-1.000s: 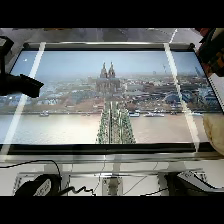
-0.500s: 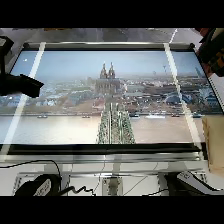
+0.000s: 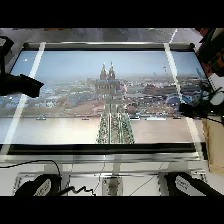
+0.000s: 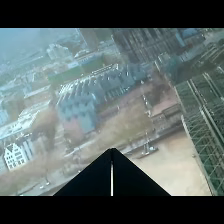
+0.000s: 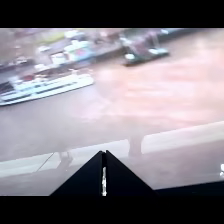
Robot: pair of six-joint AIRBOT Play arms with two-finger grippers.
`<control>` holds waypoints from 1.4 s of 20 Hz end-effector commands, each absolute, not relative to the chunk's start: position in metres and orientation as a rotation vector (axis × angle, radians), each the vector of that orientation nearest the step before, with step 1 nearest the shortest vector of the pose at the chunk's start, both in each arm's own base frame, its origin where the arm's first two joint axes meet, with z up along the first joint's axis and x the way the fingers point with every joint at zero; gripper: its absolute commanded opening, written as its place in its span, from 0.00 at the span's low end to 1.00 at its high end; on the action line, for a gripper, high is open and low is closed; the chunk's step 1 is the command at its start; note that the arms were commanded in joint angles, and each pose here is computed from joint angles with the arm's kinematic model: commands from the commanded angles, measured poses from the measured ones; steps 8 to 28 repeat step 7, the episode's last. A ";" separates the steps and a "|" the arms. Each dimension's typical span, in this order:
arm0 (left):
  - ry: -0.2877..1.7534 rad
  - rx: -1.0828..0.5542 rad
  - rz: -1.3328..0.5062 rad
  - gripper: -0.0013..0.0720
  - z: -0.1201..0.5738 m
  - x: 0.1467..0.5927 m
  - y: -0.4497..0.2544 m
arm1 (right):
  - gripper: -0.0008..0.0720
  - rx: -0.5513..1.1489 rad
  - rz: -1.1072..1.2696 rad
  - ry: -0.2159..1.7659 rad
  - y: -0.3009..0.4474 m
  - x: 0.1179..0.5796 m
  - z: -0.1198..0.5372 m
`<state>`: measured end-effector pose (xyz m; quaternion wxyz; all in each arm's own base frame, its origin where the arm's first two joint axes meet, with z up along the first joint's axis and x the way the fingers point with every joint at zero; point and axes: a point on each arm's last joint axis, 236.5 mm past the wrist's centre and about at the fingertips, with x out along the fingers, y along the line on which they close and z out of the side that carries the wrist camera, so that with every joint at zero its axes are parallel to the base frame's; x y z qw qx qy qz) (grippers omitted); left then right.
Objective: Fold the clothes and pants, and hang the long-sleeved shirts on hangers.
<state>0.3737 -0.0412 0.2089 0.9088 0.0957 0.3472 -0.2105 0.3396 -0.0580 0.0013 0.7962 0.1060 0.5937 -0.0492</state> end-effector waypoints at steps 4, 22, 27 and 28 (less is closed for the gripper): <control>0.715 0.198 -0.433 0.04 0.209 0.374 -0.041 | 0.03 0.002 0.162 1.217 0.053 0.358 0.006; 0.715 0.198 -0.433 0.04 0.209 0.374 -0.041 | 0.03 -0.012 0.169 1.219 0.056 0.357 0.006; 0.715 0.198 -0.433 0.04 0.209 0.374 -0.041 | 0.03 -0.012 0.169 1.219 0.056 0.357 0.006; 0.715 0.198 -0.433 0.04 0.209 0.374 -0.041 | 0.03 -0.012 0.169 1.219 0.056 0.357 0.006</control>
